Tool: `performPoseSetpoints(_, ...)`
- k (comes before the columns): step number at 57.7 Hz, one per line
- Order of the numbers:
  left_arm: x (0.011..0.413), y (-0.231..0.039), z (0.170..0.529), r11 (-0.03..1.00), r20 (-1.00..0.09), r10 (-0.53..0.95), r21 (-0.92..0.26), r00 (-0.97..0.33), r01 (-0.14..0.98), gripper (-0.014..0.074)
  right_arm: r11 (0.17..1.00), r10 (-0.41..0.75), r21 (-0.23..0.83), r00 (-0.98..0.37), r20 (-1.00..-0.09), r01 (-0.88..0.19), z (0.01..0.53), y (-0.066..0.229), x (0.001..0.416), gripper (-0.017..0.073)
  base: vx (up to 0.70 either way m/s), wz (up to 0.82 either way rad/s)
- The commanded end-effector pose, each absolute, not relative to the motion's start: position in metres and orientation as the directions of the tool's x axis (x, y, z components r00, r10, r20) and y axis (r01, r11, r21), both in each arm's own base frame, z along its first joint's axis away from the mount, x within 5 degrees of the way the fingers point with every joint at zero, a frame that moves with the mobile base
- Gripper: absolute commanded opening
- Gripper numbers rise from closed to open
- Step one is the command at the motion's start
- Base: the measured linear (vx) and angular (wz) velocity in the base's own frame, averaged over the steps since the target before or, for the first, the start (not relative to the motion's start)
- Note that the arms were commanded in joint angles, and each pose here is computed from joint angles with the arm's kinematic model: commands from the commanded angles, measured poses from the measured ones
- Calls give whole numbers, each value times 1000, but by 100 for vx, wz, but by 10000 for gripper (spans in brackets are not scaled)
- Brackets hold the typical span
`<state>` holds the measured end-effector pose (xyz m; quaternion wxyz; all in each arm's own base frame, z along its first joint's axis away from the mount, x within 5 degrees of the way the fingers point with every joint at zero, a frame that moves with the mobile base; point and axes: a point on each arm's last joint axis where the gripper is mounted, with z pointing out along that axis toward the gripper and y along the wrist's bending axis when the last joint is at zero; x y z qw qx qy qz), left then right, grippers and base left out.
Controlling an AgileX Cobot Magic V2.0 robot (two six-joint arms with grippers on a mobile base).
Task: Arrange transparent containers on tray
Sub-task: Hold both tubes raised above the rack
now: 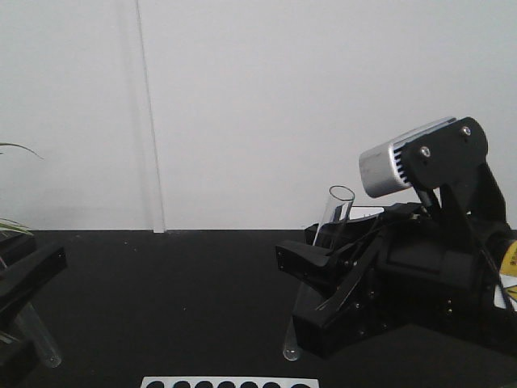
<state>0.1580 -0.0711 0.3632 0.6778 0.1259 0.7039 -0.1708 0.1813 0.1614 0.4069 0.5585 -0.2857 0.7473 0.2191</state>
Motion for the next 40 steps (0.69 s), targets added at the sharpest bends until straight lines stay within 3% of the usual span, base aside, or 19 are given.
performPoseSetpoints(1, 155, -71, 385, 899, -991, -120, -83, 60, 431, 30, 743, -97, -3, -103, -990, -669, 432, 157, 178, -2, 0, 0)
performPoseSetpoints(40, 155, -71, 385, 899, -991, -120, -83, 60, 431, 30, 743, -97, -3, -103, -990, -669, 432, 157, 178, -2, 0, 0)
